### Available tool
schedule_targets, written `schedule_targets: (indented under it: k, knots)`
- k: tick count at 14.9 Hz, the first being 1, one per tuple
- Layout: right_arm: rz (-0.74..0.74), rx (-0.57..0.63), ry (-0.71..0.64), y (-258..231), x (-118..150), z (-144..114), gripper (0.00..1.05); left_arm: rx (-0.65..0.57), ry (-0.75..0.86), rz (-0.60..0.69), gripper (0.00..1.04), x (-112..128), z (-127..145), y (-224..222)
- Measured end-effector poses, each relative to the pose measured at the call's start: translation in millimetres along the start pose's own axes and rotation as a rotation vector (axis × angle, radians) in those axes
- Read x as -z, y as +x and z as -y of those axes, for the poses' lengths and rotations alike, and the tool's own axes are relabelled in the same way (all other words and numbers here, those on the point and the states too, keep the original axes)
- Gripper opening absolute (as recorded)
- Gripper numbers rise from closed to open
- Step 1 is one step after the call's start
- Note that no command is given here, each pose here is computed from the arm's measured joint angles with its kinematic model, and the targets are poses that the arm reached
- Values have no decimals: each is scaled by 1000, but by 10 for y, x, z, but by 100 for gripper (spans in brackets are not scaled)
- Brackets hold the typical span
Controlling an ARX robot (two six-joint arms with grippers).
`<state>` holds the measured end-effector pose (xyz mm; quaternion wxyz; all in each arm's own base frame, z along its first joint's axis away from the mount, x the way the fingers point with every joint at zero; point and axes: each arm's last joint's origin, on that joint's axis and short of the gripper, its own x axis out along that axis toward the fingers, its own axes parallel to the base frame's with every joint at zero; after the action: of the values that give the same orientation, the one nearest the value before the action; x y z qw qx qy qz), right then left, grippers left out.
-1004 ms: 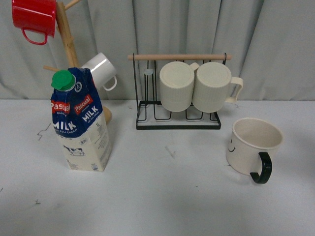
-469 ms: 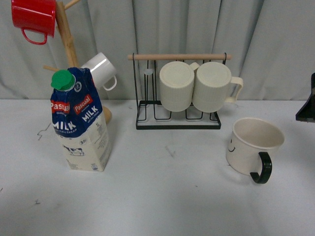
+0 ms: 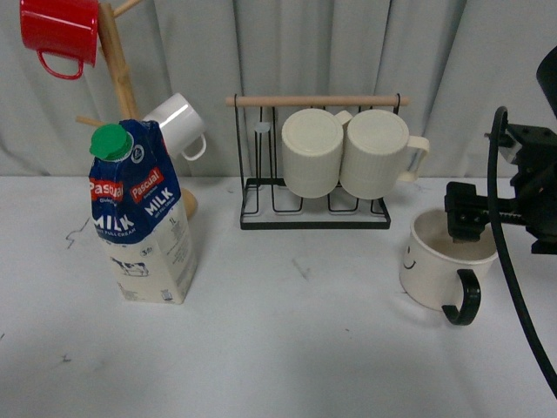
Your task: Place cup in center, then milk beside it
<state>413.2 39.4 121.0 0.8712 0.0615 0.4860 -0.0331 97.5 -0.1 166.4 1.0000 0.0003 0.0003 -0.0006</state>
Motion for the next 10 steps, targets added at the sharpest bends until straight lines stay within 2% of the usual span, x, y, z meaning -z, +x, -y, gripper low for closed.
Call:
schedule_targets:
  k: [1, 2, 9, 10]
  knots:
    - [-7, 2, -7, 59, 8, -34, 97, 0, 0, 0, 98, 0, 0, 0]
    - [-15, 6, -14, 92, 11, -63, 87, 0, 0, 0, 98, 0, 0, 0]
    - [-37, 17, -8, 94, 60, -69, 4, 0, 0, 0, 98, 0, 0, 0]
    - [-31, -9, -7, -16, 89, -79, 3, 0, 0, 0, 98, 0, 0, 0]
